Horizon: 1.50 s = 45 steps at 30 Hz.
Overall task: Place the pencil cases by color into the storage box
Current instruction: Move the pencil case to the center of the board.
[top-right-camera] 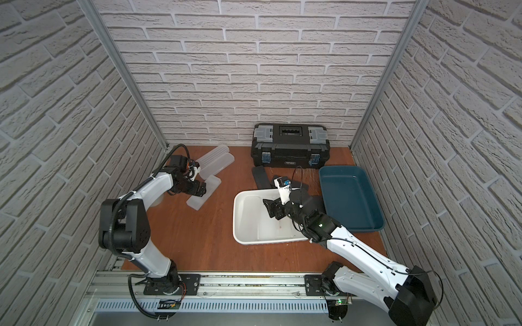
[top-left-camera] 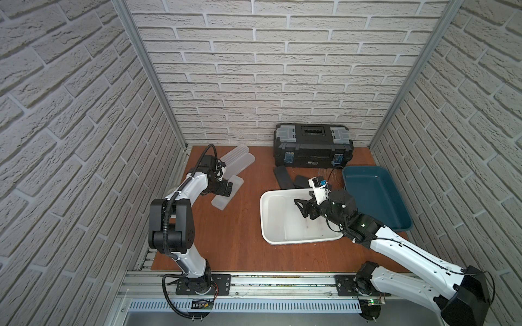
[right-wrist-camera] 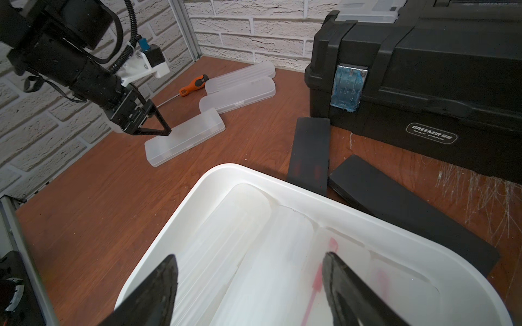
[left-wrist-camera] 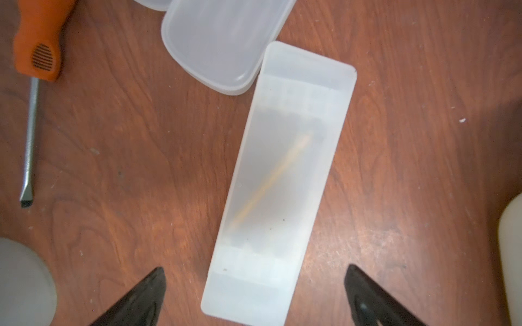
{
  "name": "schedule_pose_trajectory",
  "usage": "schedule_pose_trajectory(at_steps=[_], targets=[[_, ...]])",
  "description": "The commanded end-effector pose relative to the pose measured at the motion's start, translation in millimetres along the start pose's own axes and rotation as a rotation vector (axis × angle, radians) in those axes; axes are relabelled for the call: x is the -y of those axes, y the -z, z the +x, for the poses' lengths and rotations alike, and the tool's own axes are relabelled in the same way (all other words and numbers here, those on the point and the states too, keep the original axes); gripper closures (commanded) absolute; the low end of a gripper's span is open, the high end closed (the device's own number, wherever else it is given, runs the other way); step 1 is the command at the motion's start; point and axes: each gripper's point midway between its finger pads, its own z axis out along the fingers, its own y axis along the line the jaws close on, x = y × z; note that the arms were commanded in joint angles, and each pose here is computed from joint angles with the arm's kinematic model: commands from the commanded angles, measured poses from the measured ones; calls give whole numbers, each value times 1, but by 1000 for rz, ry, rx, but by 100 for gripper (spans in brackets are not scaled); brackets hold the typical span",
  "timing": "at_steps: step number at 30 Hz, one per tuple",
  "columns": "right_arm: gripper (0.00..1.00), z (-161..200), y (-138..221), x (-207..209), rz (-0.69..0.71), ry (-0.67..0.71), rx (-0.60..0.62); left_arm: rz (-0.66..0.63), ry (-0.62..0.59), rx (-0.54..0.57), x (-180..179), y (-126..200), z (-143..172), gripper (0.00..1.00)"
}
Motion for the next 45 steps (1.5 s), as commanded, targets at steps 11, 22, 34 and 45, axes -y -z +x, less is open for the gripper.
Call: schedule_pose_trajectory(at_steps=[11, 22, 34, 45], targets=[[19, -12, 5, -11, -49, 34, 61, 73, -95, 71, 3, -12, -28, 2], [19, -16, 14, -15, -60, 59, 85, 72, -115, 62, 0, -20, -40, 2], [19, -15, 13, -17, -67, 70, 82, 31, -214, -20, 0, -37, -39, 2], [19, -14, 12, -19, -76, 74, 77, 55, -296, 7, 12, -38, -42, 2]])
